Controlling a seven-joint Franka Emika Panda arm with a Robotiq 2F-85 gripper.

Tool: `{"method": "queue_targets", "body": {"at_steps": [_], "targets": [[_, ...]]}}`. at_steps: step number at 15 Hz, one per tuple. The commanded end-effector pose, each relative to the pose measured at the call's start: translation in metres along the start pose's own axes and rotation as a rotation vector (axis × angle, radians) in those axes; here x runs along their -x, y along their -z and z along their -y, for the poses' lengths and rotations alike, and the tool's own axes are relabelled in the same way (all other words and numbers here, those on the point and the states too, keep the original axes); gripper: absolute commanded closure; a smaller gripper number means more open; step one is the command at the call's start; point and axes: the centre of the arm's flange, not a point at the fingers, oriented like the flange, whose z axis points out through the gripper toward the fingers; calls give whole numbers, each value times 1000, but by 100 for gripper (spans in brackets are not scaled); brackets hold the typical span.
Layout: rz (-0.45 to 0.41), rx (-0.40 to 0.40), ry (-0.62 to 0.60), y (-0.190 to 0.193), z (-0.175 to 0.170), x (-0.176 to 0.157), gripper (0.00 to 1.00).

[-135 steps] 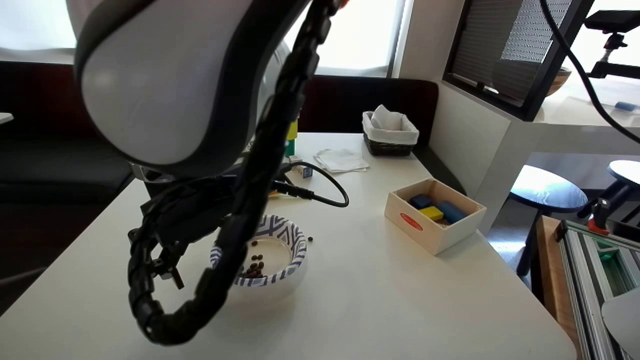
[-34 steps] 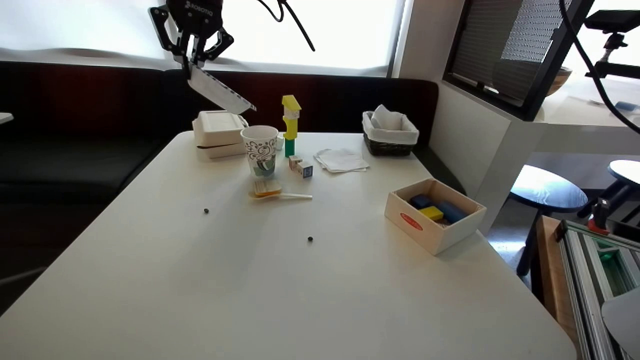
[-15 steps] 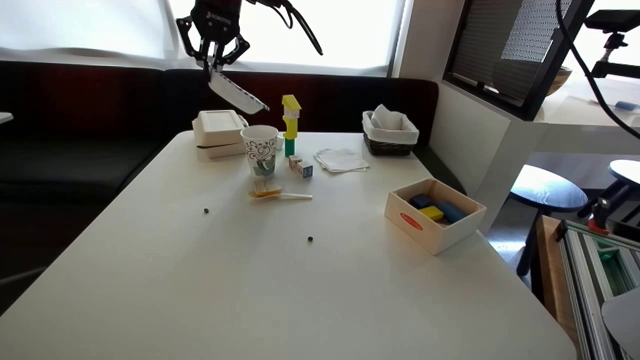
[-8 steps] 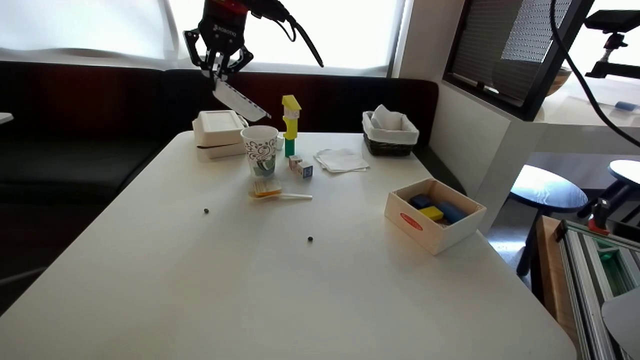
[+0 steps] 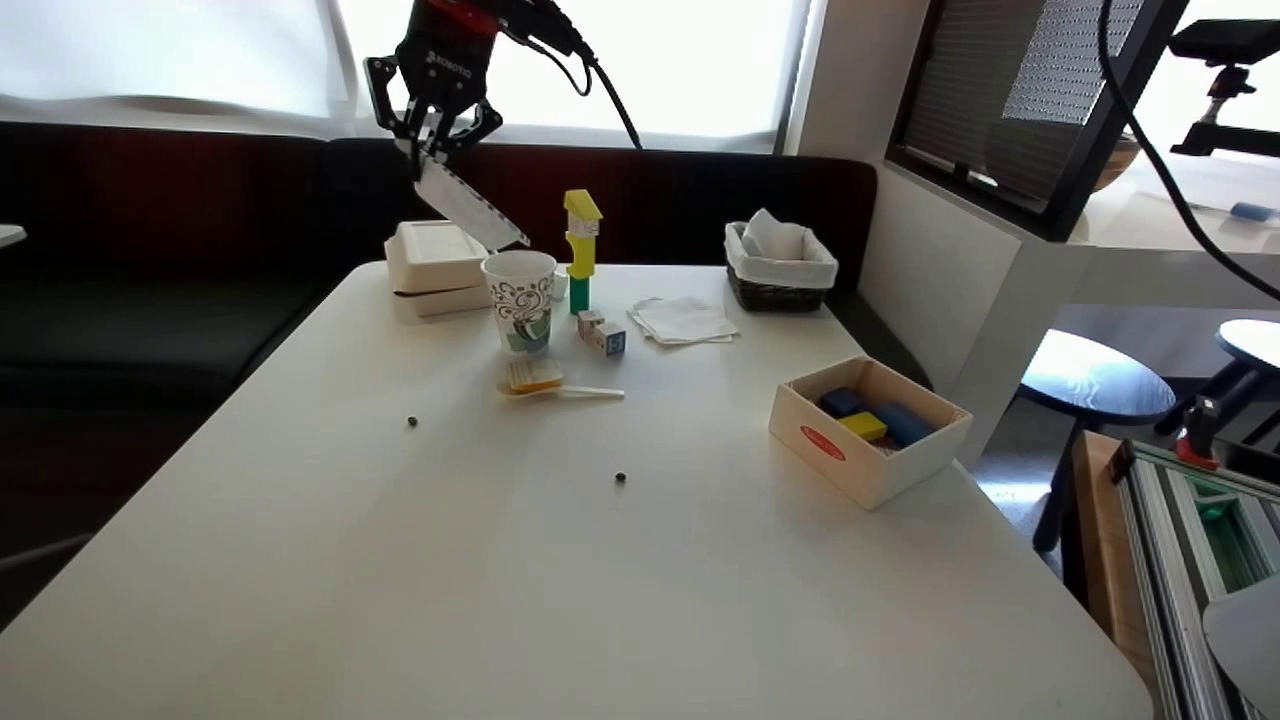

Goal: Pour the contents in the bowl into the coffee cup.

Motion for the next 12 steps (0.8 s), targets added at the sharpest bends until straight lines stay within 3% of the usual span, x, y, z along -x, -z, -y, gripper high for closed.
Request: {"method": "queue_targets", "body": {"at_steps": [1,12], "targets": [[45,-63,19,-1,-4,-8,98],[93,-149,42,7,-28,-13,98]]}}
